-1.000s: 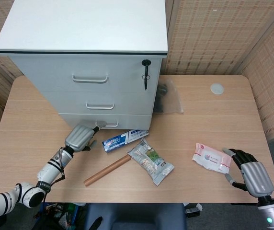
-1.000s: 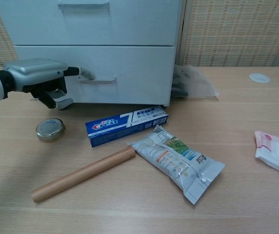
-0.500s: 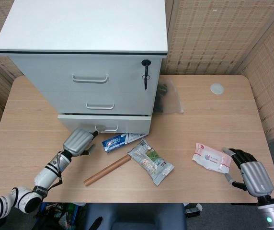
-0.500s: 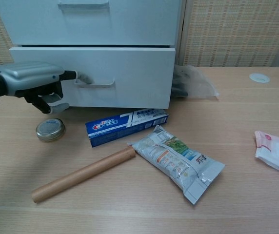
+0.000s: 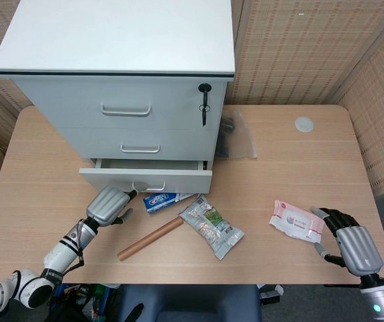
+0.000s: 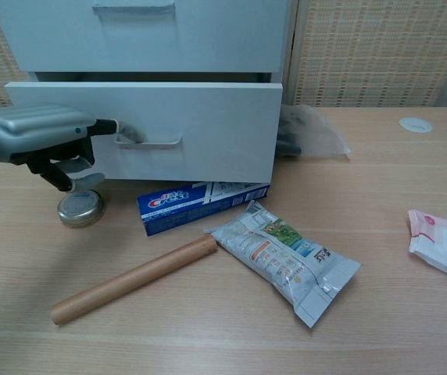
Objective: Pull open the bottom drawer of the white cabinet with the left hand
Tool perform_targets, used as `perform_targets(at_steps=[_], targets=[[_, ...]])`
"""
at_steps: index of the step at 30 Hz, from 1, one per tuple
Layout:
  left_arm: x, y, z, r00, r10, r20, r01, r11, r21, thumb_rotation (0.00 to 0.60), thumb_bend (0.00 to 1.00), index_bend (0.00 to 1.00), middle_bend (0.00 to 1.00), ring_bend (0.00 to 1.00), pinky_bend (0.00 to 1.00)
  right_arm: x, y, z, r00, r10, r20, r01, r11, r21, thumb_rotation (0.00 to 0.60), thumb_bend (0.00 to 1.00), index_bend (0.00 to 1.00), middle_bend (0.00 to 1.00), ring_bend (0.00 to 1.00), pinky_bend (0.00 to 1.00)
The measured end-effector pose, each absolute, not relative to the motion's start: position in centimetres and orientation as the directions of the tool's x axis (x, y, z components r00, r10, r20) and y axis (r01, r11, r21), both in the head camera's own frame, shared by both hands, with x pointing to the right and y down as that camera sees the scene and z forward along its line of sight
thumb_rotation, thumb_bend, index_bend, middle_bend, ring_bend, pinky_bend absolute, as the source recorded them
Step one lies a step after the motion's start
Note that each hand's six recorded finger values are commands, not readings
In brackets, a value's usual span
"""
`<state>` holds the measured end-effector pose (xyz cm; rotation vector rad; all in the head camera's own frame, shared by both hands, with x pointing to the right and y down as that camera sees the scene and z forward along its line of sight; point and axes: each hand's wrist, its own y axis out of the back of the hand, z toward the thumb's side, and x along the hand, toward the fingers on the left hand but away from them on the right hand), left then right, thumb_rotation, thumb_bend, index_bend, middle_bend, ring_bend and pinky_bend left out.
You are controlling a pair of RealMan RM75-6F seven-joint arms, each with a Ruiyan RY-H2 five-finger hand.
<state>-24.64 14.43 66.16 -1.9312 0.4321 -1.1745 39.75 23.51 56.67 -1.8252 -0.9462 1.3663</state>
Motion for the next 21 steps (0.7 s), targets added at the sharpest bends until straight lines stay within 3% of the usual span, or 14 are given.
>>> perform_targets(at_steps=[21], targets=[[-25.1,17.3,64.2,0.529,-0.625,0.575,0.146,-0.600,-0.787,0.600,0.46,0.15,0.91,0.94,1.00,39.5,23.3,56.7,0.200,0.849,-0.489,0.158,-0.520,-0.839,0.600,0.25,0.16,0.20,0.18,0.24]])
